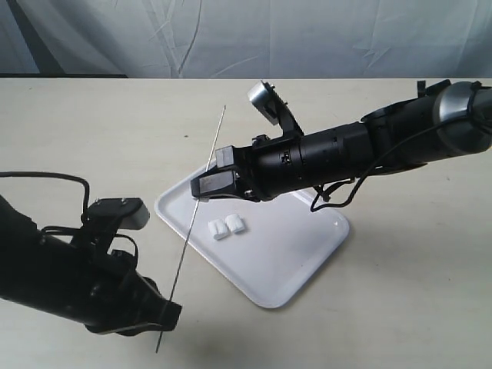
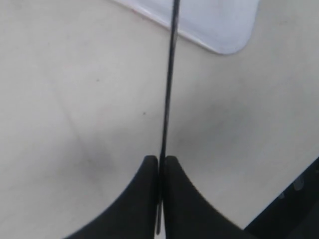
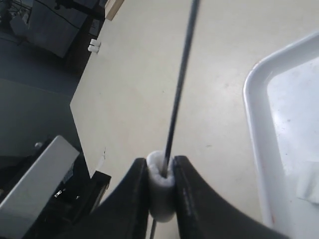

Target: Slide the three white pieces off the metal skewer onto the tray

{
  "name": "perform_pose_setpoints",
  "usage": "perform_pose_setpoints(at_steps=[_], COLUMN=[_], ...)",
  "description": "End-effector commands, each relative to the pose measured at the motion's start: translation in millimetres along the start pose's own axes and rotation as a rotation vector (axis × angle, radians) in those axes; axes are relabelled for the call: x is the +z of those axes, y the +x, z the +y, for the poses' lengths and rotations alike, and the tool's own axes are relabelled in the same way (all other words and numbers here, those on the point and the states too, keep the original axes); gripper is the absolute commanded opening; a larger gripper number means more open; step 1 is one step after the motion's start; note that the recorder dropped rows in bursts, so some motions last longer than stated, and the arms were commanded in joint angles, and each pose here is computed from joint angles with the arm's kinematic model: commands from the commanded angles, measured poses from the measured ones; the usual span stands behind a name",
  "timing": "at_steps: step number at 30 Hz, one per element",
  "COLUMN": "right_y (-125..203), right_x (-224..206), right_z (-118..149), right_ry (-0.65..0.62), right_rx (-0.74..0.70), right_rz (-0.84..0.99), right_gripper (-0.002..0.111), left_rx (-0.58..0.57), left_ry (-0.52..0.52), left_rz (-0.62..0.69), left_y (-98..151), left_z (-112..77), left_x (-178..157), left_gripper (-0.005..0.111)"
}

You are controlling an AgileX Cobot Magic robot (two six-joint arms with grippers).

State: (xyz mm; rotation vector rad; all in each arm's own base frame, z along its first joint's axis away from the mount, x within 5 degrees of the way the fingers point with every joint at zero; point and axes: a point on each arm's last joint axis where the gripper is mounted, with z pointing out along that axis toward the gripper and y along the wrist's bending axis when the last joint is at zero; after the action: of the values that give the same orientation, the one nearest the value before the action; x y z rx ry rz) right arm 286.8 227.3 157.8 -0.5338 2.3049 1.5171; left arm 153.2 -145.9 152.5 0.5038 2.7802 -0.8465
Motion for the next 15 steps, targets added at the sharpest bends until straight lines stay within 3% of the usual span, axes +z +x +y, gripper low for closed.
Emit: perform_pose_setpoints(at_steps=[1,15], right_y=[-7,-40], right_x=[-10,-41], right_z=[-5,-3], right_ry=[0.010,0.031], right_rx=[0.014,-0.011], right_rz=[-0.039,-0.163], right_gripper=[0.017,0.017], left_rx=[-0.015,-0.053], left_ry=[-0.015,-0.040], left_rz=[0.028,0.130], left_y=[12,47], left_z=[3.2,17.0], left_x=[4,9], left_gripper=[0.000,0.000])
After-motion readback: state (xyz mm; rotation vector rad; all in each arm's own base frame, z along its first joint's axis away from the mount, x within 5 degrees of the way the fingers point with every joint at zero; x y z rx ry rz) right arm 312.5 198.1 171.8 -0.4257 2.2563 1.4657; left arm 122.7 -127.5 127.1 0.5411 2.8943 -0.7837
